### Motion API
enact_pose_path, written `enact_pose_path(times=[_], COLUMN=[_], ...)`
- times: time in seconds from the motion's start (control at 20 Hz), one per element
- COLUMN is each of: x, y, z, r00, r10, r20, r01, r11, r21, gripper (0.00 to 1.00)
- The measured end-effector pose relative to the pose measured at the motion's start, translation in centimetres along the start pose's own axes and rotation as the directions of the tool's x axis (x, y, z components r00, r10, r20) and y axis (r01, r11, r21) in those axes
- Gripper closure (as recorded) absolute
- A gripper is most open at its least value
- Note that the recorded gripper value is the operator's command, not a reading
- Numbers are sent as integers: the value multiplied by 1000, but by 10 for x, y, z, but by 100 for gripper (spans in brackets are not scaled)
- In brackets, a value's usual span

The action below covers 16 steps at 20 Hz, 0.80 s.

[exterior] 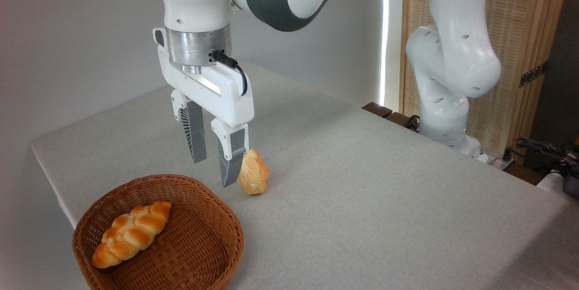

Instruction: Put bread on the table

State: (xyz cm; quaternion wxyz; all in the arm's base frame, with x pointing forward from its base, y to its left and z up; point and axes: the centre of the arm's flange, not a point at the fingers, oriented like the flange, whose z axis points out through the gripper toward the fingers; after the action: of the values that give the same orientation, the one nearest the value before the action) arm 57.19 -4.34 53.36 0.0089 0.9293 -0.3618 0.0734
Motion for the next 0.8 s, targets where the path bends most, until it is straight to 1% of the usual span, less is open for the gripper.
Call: enact_pose_path(times=[0.8], x=[1], y=[2], z=[-1], r00=[1000], r10=[4], r20=[-2], r01=[-4], r11=[1000], r21=[0], gripper=[0])
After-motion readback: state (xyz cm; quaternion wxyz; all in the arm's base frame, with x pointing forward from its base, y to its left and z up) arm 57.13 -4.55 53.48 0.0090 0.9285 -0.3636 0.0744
